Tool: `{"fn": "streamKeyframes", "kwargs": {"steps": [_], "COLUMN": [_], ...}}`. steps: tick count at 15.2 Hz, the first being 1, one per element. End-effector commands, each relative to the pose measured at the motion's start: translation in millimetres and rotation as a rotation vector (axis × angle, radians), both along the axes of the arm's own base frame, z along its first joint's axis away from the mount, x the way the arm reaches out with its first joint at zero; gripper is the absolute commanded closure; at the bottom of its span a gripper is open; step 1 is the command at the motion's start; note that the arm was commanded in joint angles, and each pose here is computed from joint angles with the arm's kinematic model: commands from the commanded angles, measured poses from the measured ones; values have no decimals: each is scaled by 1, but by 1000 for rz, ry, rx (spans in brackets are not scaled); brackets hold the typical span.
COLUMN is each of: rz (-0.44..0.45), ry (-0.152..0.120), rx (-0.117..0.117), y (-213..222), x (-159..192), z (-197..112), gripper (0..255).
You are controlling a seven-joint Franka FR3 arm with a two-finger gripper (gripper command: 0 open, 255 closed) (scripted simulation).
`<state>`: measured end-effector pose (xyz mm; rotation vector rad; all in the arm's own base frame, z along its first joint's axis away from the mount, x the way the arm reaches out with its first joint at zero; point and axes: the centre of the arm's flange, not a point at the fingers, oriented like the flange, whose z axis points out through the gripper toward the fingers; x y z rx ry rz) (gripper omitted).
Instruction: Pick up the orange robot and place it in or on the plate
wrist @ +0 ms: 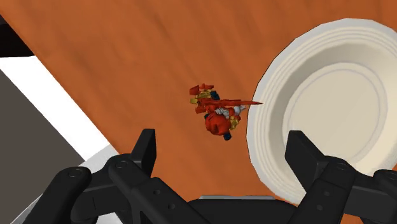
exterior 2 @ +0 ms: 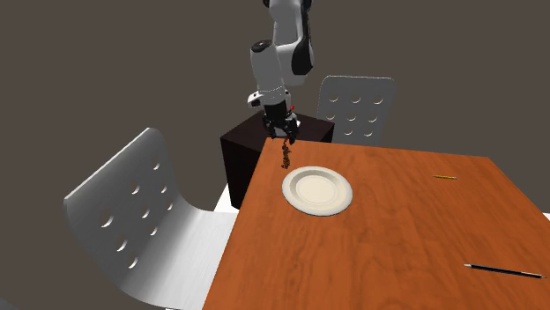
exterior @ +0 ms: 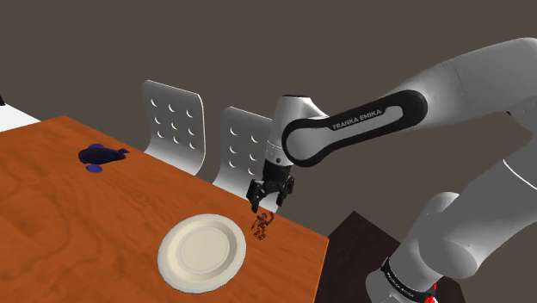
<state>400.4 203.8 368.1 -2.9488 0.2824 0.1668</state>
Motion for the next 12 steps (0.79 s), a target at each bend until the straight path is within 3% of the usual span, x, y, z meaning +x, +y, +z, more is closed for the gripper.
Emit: {"fn": "streamKeyframes", "kwargs": {"steps": [1, 8, 12], "rz": [-7, -7, -7], "ry": [13, 13, 13], "rx": [8, 8, 8], "y": [9, 17, 17], "x": [3, -1, -1], "z": [-15, -54, -54], "gripper": [0, 0, 0]}}
